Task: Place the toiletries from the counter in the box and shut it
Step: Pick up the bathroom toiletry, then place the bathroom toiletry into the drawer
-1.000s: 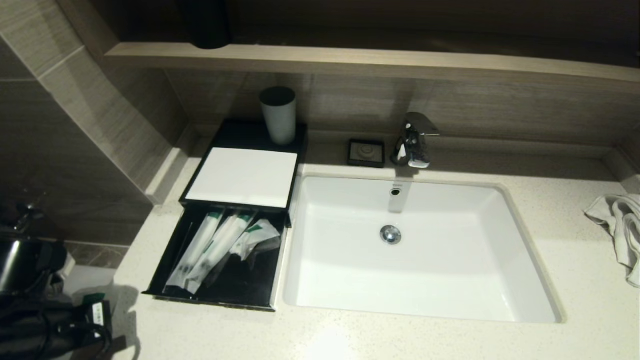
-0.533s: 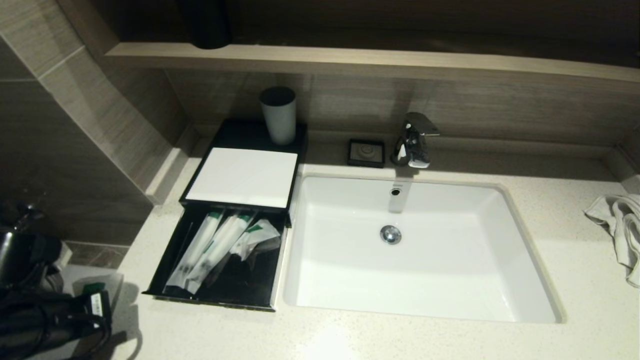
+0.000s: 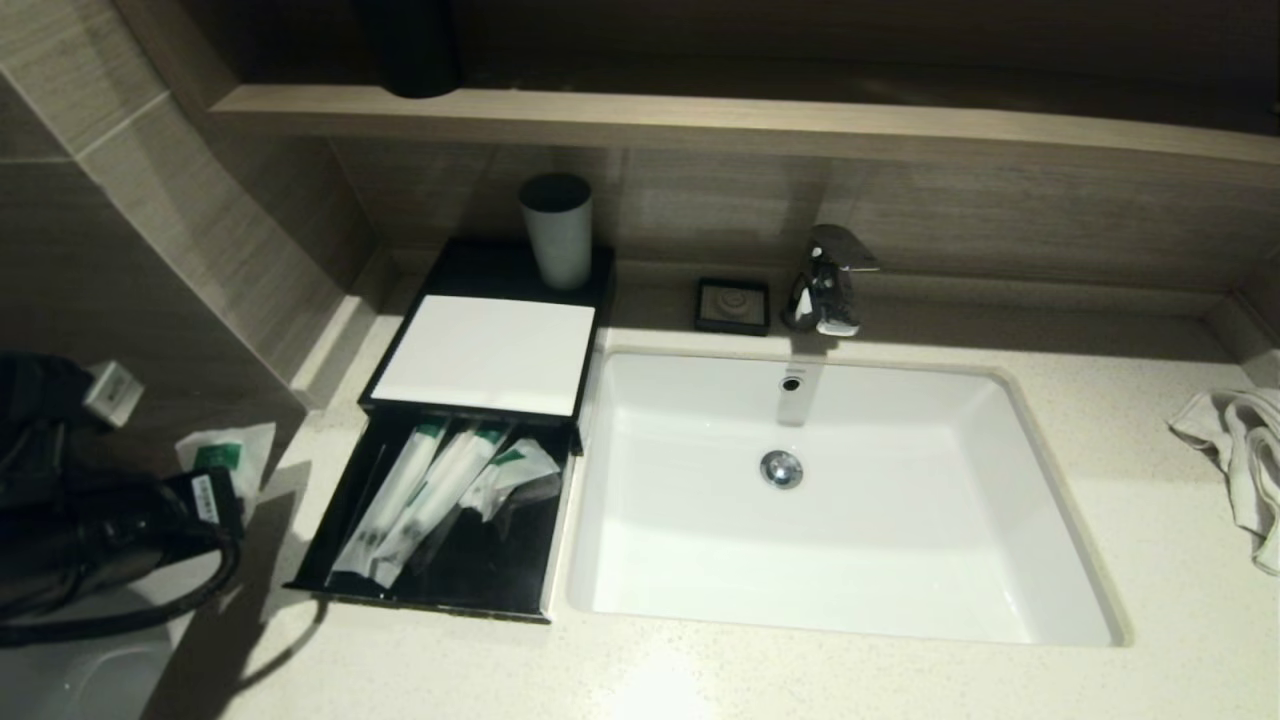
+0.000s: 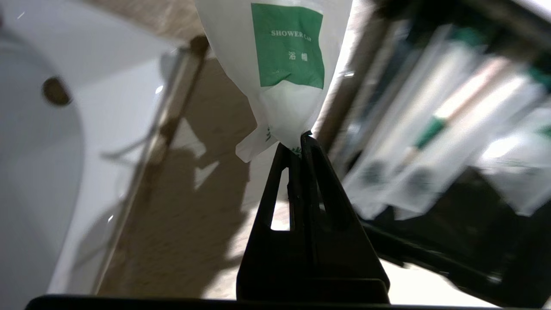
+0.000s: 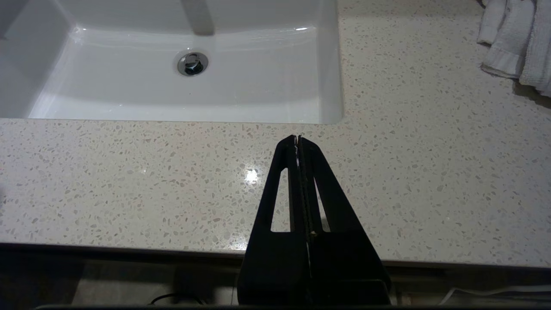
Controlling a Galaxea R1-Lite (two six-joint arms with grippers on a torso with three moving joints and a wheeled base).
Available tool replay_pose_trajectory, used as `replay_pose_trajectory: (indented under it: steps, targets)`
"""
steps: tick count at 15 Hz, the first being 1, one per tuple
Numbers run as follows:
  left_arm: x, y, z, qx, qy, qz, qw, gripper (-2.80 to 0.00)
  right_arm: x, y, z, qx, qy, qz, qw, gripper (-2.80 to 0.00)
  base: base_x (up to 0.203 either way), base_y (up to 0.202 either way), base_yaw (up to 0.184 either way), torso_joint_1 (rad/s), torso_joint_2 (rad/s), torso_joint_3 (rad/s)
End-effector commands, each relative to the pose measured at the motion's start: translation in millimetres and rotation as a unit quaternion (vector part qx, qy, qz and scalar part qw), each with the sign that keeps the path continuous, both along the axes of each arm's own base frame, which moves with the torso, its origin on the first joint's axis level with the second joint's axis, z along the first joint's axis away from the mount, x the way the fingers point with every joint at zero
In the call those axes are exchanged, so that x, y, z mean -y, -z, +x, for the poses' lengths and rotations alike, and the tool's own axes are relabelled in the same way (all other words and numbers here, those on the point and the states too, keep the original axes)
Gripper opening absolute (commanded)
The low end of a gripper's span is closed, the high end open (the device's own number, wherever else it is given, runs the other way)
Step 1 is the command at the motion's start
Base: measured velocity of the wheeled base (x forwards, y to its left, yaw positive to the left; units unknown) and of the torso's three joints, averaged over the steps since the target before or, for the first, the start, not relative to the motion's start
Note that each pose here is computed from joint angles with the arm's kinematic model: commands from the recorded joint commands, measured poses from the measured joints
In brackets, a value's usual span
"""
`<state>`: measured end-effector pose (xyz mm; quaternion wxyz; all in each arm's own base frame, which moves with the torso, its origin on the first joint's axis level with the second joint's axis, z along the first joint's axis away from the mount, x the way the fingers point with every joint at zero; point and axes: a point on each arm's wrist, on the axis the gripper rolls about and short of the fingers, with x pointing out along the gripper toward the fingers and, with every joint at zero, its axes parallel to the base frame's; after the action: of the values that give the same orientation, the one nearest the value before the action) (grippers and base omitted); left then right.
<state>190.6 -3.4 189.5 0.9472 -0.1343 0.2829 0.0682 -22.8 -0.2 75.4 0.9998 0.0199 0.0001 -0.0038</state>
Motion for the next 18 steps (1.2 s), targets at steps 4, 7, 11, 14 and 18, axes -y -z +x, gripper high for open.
replay_pose_trajectory:
  steps: [4,7,11,14,18]
  targets:
    - [41,-31,-8,0.054,0.108,-0.011,0.9926,-2.8,0,0,0,-0.001,0.0,0.0,1.0,-2.8,0.0,0.0,0.0,0.0,0.0,0.0]
    - [59,-36,-17,0.057,0.157,-0.019,0.9857,-2.8,0,0,0,-0.001,0.0,0.0,1.0,-2.8,0.0,0.0,0.0,0.0,0.0,0.0]
    - [80,-35,-35,0.031,0.217,-0.038,0.9749,-2.8,0,0,0,-0.001,0.0,0.0,1.0,-2.8,0.0,0.0,0.0,0.0,0.0,0.0]
    - [85,-27,-44,-0.011,0.232,-0.041,0.9718,-2.8,0,0,0,-0.001,0.0,0.0,1.0,-2.8,0.0,0.0,0.0,0.0,0.0,0.0]
    - [91,-17,-43,-0.042,0.244,-0.035,0.9681,-2.8,0,0,0,-0.001,0.0,0.0,1.0,-2.8,0.0,0.0,0.0,0.0,0.0,0.0]
